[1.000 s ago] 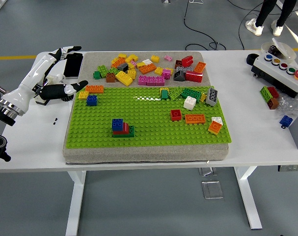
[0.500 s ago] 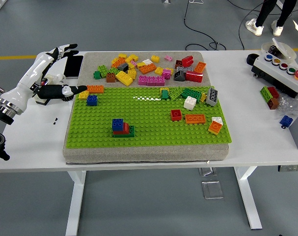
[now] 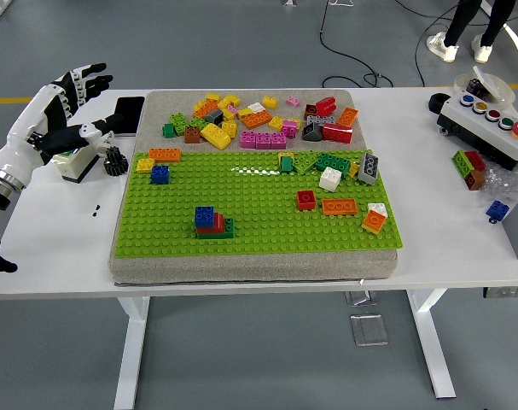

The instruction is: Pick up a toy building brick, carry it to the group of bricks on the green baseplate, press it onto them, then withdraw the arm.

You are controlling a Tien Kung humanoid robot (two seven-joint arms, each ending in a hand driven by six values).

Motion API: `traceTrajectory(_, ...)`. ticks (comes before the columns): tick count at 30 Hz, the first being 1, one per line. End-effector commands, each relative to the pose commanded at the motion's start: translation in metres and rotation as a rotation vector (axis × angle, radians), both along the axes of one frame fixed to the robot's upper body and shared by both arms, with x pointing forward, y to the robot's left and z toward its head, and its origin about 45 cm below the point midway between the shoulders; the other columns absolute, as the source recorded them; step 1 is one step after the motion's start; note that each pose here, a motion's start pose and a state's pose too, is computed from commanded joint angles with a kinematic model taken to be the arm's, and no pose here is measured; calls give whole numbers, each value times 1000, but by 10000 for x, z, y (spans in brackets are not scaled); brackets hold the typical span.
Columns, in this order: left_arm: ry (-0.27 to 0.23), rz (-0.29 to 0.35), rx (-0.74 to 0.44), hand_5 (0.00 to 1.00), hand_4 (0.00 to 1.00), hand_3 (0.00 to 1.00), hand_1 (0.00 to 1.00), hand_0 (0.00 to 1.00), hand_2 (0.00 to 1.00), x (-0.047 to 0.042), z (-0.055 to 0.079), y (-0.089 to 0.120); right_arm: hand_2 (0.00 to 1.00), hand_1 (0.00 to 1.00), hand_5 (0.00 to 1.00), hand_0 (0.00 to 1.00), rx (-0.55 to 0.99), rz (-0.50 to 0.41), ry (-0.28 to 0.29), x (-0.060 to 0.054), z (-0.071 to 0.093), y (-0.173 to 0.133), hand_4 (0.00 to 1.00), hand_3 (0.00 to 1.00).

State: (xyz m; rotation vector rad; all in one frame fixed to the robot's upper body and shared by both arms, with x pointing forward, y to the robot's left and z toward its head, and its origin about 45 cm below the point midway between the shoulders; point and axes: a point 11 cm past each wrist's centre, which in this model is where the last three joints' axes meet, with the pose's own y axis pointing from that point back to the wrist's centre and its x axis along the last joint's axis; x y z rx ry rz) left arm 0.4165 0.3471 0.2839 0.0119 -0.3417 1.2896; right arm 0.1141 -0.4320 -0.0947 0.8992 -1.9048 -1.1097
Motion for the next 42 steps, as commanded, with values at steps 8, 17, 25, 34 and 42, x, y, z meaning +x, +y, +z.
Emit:
traceTrajectory(8,36,-22,-89,537,896,912,902,963,879,13,-19,7,729,682,502,756,1,-6,2,-17,-2,-6,928,665)
traceTrajectory(17,53,-21,-87,590,908,915,910,967,883,10,-52,13,729,682,502,757,2,-15,6,-44,-8,-8,928,666)
traceTrajectory(25,60,-23,-69,595,908,913,916,978,889,3,-68,8,729,681,502,756,3,-16,11,-48,-10,-3,928,666)
traceTrajectory(34,46,-16,-49,608,910,911,920,980,893,-16,-15,34,729,681,503,756,-3,-13,9,-17,3,-19,927,665)
traceTrajectory(42,36,1,-40,613,911,909,920,983,893,-35,23,101,729,681,505,757,-3,34,30,-6,10,-32,928,665)
